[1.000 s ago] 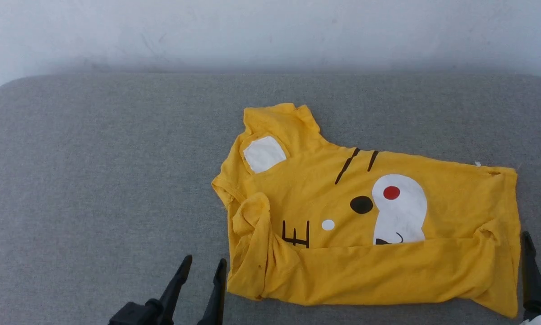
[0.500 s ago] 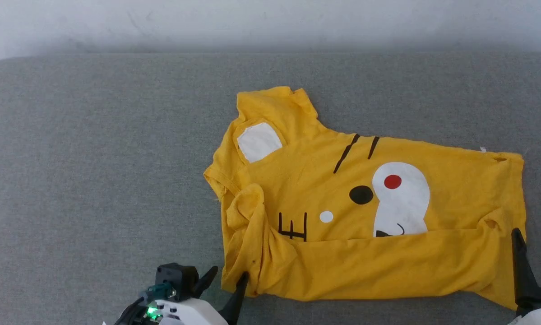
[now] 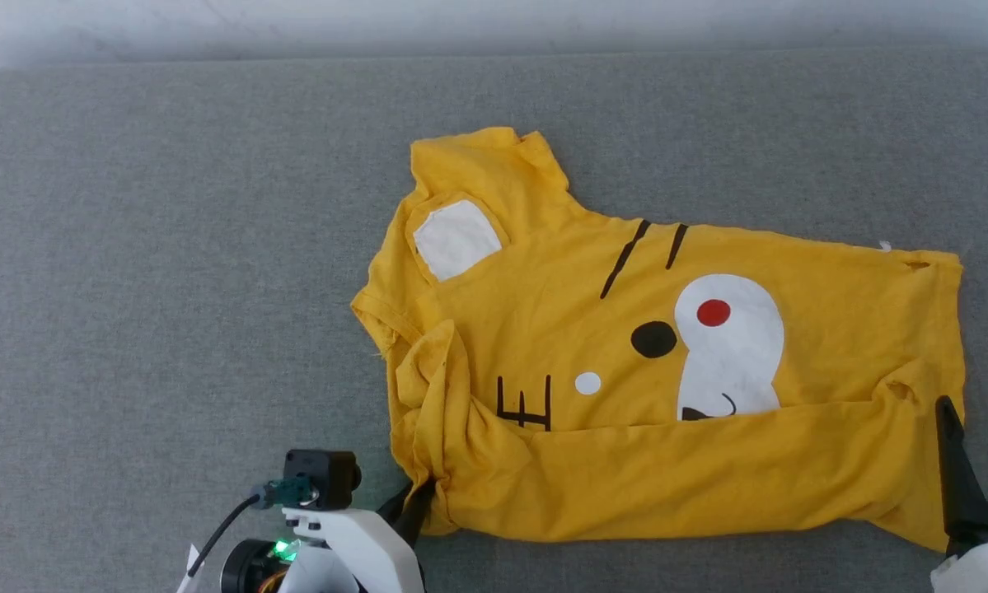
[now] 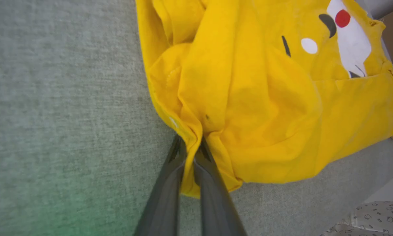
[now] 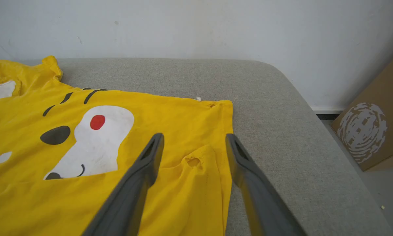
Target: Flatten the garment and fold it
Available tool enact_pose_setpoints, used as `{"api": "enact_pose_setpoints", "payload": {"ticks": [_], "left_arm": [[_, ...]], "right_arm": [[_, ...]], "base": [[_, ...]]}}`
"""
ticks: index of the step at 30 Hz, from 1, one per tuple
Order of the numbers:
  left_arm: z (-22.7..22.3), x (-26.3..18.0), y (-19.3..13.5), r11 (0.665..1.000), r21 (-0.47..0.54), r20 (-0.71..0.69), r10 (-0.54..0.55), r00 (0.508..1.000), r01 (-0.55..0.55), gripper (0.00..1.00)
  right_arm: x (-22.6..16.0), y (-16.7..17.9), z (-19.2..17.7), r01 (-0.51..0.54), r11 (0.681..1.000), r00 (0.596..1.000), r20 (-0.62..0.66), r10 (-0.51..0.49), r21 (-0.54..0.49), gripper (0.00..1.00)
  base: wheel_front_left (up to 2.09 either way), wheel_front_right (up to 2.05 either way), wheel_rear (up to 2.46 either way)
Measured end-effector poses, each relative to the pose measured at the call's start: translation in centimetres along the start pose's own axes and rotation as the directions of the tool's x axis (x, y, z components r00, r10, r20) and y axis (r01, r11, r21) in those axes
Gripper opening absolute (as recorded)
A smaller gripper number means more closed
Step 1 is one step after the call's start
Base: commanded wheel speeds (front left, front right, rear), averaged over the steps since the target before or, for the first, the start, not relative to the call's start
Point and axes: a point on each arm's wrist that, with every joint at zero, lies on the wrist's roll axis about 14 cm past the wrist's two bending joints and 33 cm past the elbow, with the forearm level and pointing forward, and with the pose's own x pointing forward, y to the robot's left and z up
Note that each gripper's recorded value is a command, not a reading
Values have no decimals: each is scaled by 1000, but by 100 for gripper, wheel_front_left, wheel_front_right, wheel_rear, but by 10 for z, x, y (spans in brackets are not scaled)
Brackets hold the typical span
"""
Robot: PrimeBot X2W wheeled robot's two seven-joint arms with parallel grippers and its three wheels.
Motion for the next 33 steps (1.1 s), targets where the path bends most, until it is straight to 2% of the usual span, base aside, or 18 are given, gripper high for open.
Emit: {"api": "enact_pose_setpoints", "payload": {"ticks": [5,8,14,22,23,24,25,28,33], "left_arm": [[2,-2,1,999,-40,34,5,999,-3,0],[4,-4,1,999,-54,50,9,999,-6,0],[6,-5,1,997,-73,59,15,998,-11,0],[6,-4,2,996,-84,56,16,998,-11,0],[6,-4,2,996,-84,57,16,998,-11,0],[7,-4,3,996,-85,57,17,998,-12,0],[7,-4,3,996,-85,58,18,998,-13,0],[8,-4,4,996,-87,61,20,998,-15,0],[18,-6,5,994,-109,100,25,995,-14,0]], "right_arm": [[8,-4,0,-9,1000,999,-37,9,5,100],[7,-16,-19,9,1000,987,-158,-10,-5,100],[-11,-34,-73,45,999,906,-420,-47,-15,100],[-18,-20,-112,35,998,839,-544,1,55,100],[-19,-20,-115,40,997,832,-555,3,65,89],[-19,-19,-117,41,997,825,-565,7,73,24],[-19,-18,-118,41,996,821,-571,11,79,0],[-18,-16,-120,48,993,812,-583,22,104,0],[-14,-18,-110,45,994,832,-555,19,102,0]], "base": [[0,0,0],[0,0,0],[0,0,0],[0,0,0],[0,0,0],[0,0,0],[0,0,0],[0,0,0],[0,0,0]]}}
